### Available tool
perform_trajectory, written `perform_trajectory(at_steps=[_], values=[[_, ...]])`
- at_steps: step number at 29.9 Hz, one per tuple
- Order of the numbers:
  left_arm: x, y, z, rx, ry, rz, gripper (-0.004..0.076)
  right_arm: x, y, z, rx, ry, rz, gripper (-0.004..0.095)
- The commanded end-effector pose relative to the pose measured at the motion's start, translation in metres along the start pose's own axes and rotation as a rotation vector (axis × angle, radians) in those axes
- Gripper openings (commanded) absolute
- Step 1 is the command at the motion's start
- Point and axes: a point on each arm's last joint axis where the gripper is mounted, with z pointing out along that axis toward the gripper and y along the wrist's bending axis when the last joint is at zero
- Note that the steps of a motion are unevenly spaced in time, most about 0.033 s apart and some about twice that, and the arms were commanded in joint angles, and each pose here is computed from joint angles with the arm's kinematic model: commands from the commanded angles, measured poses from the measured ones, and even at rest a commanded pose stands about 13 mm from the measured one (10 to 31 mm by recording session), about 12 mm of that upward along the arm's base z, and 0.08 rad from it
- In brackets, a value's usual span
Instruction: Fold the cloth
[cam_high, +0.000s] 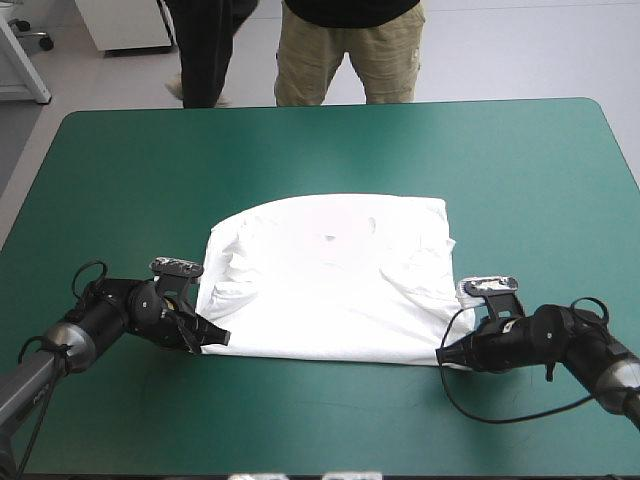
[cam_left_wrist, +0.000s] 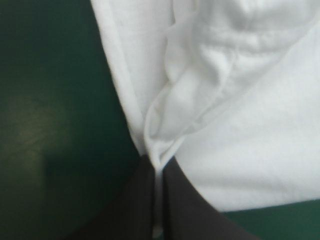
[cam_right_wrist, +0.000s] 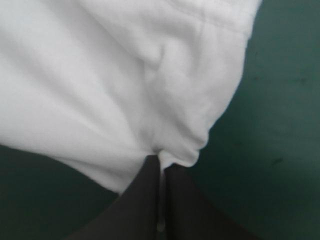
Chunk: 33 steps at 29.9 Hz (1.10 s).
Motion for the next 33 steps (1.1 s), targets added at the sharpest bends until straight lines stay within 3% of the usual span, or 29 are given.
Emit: perform_trajectory(at_steps=[1,8,14,23,33], values=[[0.001,-0.006,-0.013,0.032,-0.053,-0.034,-0.0009,0.007,0.007,-0.025,-0.011,-0.032,-0.021,-0.0017],[0.016,-0.009,-0.038,0.045,-0.044,-0.014,-0.0009,0.019,0.013,-0.06,0.001,-0.075,-0.021,-0.0017],[0.012,-0.011,-0.069,0.036,-0.086,0.019,-0.0009,0.005,0.019,-0.1,0.049,-0.137,-0.067,-0.0017],[-0.04,-0.001,-0.118,-0.132,-0.323,0.032,-0.0009,-0.05,0.02,-0.133,0.157,-0.315,-0.107,-0.0017],[-0.122,0.005,-0.076,-0.15,-0.371,0.051,-0.0009,-0.138,0.002,-0.087,0.184,-0.355,-0.108,-0.0017]])
